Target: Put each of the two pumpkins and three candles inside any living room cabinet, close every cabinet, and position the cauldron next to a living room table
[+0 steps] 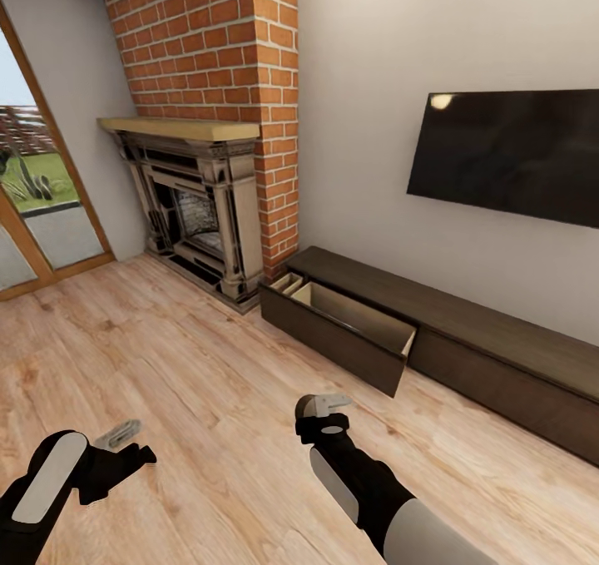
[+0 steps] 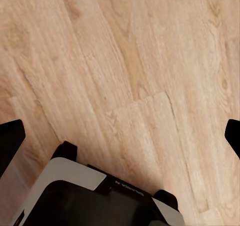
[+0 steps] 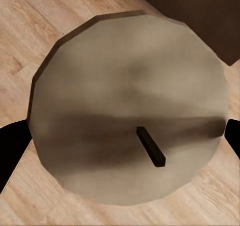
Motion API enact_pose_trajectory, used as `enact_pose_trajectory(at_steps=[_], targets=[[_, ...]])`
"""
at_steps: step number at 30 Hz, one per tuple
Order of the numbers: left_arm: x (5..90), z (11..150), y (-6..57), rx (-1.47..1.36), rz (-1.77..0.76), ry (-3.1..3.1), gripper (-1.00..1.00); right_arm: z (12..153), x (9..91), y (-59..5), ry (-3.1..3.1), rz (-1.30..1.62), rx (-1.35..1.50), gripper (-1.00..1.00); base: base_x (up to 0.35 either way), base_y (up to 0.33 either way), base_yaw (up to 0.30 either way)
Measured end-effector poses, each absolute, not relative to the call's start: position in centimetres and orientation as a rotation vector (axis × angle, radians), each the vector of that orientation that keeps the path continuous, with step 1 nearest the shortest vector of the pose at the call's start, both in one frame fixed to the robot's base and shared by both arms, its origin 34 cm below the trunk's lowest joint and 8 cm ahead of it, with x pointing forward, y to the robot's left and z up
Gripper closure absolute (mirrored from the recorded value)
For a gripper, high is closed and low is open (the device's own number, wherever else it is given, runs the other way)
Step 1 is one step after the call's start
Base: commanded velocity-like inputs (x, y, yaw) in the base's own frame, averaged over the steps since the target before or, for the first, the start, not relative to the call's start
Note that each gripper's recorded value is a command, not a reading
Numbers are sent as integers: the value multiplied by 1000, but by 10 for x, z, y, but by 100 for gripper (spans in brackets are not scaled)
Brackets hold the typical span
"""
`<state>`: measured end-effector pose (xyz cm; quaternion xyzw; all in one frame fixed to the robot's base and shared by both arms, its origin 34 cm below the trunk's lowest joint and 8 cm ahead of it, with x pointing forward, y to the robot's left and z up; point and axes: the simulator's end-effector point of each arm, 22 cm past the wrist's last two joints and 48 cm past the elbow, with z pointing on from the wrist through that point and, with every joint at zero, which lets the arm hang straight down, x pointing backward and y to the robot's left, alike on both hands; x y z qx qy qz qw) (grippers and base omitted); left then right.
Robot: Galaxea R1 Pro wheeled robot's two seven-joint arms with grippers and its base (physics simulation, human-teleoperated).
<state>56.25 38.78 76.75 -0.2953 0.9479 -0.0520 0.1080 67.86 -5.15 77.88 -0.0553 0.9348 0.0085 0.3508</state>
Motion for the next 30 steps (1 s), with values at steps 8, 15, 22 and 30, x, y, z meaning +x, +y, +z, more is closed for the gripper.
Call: enact_pose_trajectory(at_steps=[8, 15, 22, 30], targets=[[562, 767, 388, -869, -153, 2789, -100, 779, 679, -52, 2421, 22, -143, 100, 301, 203, -1], [563, 767, 387, -869, -154, 2789, -100, 778, 678, -51, 2422, 23, -143, 100, 301, 186, -181], [563, 767, 387, -869, -156, 2789, -100, 778, 678, -51, 2423, 24, -142, 100, 301, 183, -272], [563, 767, 387, -869, -156, 2789, -100, 778, 678, -51, 2423, 24, -142, 100, 303, 148, -276]])
